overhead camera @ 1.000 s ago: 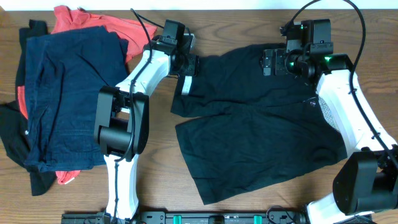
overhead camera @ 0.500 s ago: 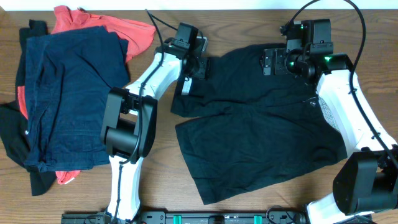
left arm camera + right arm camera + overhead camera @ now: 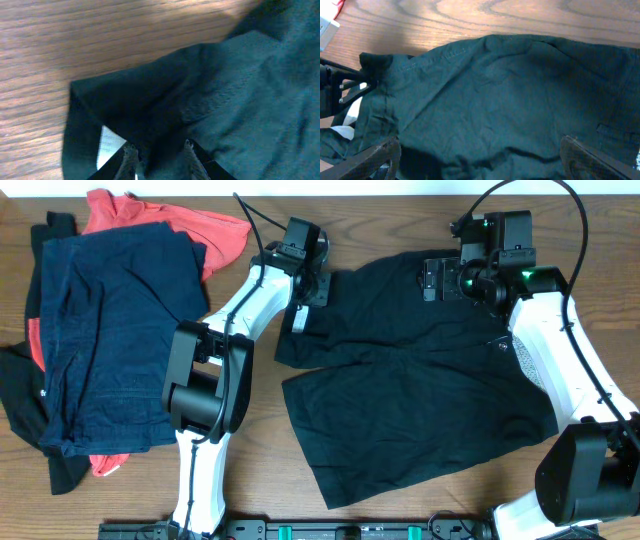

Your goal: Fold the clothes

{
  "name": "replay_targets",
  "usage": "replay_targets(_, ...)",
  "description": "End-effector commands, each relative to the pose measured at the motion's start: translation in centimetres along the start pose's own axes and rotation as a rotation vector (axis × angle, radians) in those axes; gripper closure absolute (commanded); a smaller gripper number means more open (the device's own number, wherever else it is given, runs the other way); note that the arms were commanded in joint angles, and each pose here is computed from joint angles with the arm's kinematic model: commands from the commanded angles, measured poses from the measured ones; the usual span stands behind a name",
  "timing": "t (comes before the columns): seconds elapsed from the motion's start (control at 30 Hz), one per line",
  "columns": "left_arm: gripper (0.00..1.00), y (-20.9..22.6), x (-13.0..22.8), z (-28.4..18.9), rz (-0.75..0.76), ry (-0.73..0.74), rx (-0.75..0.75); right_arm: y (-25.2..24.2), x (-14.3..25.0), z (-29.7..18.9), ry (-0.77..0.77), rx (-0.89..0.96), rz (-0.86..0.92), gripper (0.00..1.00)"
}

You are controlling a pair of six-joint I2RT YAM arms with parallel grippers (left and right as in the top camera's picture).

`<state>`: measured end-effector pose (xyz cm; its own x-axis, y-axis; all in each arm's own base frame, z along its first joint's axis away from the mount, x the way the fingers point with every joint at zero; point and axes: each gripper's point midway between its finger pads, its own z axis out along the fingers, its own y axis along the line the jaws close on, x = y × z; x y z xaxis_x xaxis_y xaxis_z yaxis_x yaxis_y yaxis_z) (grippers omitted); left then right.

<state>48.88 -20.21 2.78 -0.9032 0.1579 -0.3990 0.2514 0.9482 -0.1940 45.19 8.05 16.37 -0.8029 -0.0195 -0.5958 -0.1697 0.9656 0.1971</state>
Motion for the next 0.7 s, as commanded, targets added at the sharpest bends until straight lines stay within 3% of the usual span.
replay_targets(0.0, 0.66, 1.6, 1.6, 1.9, -0.007, 0.044, -0.060, -0.5, 0.2, 0.2, 0.007, 0.008, -0.004, 0.01)
replay_targets(0.2, 0.67, 1.8, 2.1, 3.2, -0.007, 0.054, -0.061, -0.5, 0.2, 0.2, 0.008, 0.008, -0.004, 0.01)
replay_targets(0.33, 0.81, 1.7, 1.6, 3.2, -0.005, 0.036, -0.059, -0.5, 0.2, 0.2, 0.007, 0.008, -0.004, 0.01)
replay_targets(0.4, 0.94, 1.6, 1.2, 3.1, -0.004, 0.022, -0.056, -0.5, 0.2, 0.2, 0.006, 0.008, -0.004, 0.01)
replay_targets(0.67, 0.94, 1.6, -3.0, 0.3, 0.004, -0.116, -0.051, -0.5, 0.2, 0.2, 0.007, 0.008, -0.004, 0.01)
